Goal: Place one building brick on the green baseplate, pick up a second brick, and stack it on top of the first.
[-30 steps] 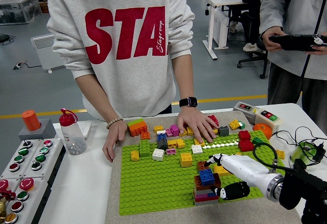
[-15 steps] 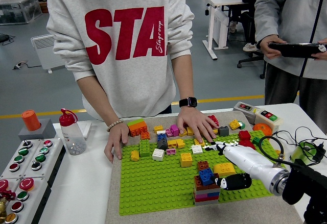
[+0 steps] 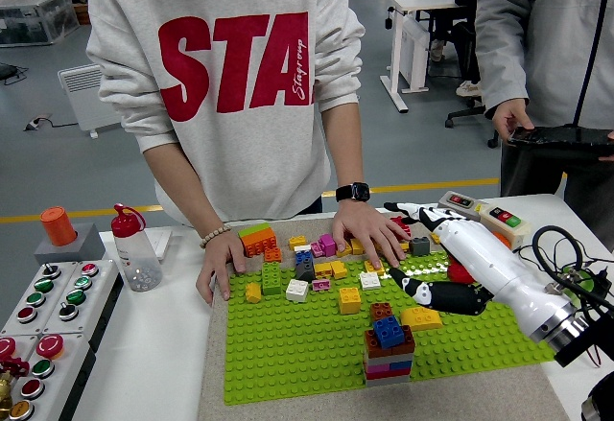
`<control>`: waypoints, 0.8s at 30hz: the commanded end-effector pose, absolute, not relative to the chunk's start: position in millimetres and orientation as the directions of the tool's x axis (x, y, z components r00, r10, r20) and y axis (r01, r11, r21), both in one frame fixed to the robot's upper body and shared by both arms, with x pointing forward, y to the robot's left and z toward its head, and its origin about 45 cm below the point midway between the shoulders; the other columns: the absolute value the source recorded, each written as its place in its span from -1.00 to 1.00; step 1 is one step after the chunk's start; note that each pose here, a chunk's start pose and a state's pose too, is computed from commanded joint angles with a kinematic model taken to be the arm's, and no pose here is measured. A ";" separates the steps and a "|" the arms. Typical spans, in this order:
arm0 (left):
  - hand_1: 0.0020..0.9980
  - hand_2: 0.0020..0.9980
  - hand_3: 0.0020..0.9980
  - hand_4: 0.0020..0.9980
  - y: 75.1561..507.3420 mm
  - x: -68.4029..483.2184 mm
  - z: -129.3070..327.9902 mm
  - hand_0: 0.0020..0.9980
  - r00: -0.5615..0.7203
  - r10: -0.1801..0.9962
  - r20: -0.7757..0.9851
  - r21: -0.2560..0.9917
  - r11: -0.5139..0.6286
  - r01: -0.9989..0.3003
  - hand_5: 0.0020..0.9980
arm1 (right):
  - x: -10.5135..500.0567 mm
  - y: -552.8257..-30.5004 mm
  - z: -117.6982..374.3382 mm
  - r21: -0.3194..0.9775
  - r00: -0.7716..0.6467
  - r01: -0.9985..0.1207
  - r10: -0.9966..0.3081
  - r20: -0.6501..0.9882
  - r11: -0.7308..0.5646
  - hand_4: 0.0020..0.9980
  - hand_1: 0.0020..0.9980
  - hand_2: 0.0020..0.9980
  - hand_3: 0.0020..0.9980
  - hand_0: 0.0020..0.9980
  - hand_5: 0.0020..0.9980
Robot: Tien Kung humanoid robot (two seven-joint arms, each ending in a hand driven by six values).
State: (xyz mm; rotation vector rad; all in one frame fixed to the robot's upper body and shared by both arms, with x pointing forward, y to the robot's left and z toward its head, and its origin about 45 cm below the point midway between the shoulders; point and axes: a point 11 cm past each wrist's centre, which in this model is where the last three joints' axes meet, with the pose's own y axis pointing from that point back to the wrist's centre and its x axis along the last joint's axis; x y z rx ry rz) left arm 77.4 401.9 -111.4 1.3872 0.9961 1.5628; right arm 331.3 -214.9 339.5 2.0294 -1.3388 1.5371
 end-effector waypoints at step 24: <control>0.37 0.40 0.15 -0.41 401.7 79.1 -111.2 0.33 -0.079 0.930 0.360 0.928 -0.365 -0.067 1.00 | 310.2 -174.4 320.4 -0.175 0.046 -0.603 -0.253 0.966 -0.778 -0.46 0.02 0.08 0.05 -0.01 -0.61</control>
